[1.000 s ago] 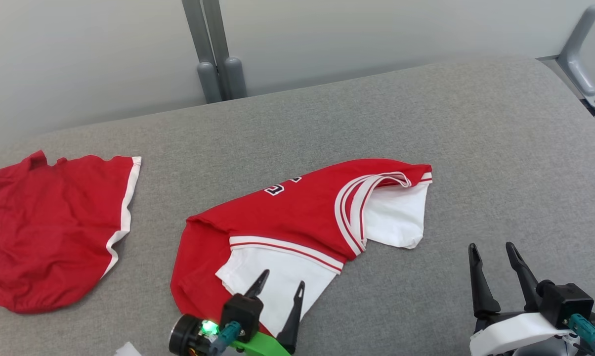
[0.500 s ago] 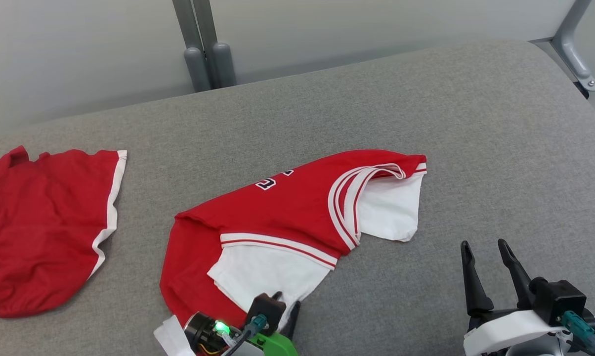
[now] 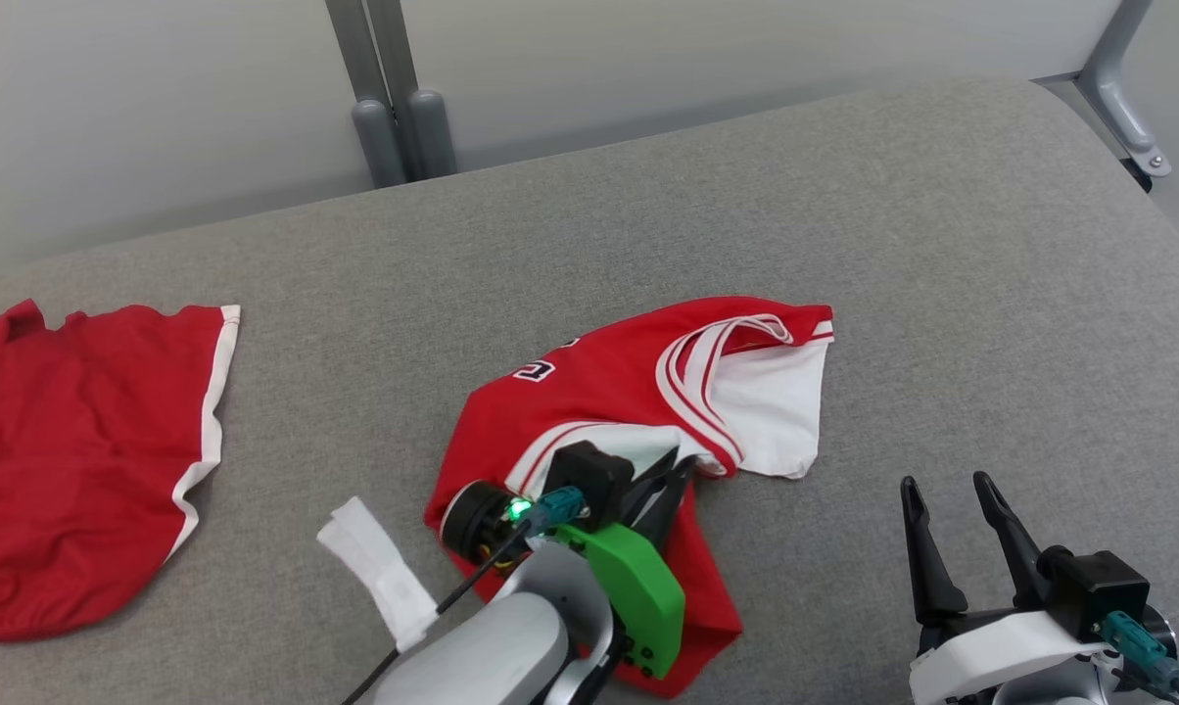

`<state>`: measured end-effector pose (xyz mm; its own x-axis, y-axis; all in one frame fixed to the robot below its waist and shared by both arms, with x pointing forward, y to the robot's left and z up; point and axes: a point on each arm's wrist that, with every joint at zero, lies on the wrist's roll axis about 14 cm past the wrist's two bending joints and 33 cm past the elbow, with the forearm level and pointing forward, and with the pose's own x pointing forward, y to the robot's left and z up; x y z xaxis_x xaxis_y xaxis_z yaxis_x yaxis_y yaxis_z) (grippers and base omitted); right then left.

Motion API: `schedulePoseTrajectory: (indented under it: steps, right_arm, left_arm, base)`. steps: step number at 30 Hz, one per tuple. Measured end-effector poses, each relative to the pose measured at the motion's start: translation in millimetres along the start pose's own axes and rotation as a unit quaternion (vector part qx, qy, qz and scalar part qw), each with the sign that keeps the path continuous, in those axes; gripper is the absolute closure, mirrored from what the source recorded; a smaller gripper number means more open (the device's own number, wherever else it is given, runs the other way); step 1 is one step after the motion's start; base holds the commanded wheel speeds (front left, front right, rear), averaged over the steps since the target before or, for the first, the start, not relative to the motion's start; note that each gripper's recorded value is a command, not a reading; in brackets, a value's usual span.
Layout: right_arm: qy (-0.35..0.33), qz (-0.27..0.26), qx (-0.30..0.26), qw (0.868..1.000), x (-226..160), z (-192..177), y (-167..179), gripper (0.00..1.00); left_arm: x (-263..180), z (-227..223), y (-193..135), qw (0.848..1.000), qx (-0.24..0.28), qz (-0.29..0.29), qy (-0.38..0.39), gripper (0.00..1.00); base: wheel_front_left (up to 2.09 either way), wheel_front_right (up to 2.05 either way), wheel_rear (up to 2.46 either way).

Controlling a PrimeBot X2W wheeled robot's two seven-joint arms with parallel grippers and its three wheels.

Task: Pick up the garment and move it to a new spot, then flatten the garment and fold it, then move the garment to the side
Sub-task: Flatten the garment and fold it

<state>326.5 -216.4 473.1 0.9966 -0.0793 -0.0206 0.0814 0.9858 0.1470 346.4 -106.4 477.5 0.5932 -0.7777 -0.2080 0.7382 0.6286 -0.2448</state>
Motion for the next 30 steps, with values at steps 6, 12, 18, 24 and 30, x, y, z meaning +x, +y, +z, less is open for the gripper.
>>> schedulePoseTrajectory:
  steps: [6, 12, 18, 24, 30]
  right_arm:
    - [-0.007, -0.013, 0.002, 1.0, -0.1, 4.7, -7.6, 0.0]
    - [-0.002, -0.029, 0.013, 0.999, -1.7, 2.0, -15.2, 0.0]
    - [0.012, -0.059, 0.014, 0.998, -9.4, -5.9, -32.5, 0.0]
    - [0.011, -0.054, 0.016, 0.998, -10.1, -6.3, -29.9, 0.0]
    - [0.01, -0.026, 0.018, 0.999, -4.9, -6.8, -13.7, 0.0]
  left_arm:
    - [15.6, 9.7, -55.9, 0.994, 0.0, -0.104, 0.023, 0.91]
    - [28.0, -8.9, -60.8, 0.991, -0.036, -0.122, 0.044, 0.0]
    - [26.9, -19.2, -50.9, 0.988, -0.106, -0.102, 0.036, 0.0]
    - [-14.3, -33.8, 16.2, 0.987, -0.157, 0.022, 0.019, 0.0]
    - [-71.2, -62.0, 45.0, 0.975, -0.187, 0.11, 0.055, 0.0]
  base:
    - [0.0, 0.0, 0.0]
    - [0.0, 0.0, 0.0]
    - [0.0, 0.0, 0.0]
    - [0.0, 0.0, 0.0]
    - [0.0, 0.0, 0.0]
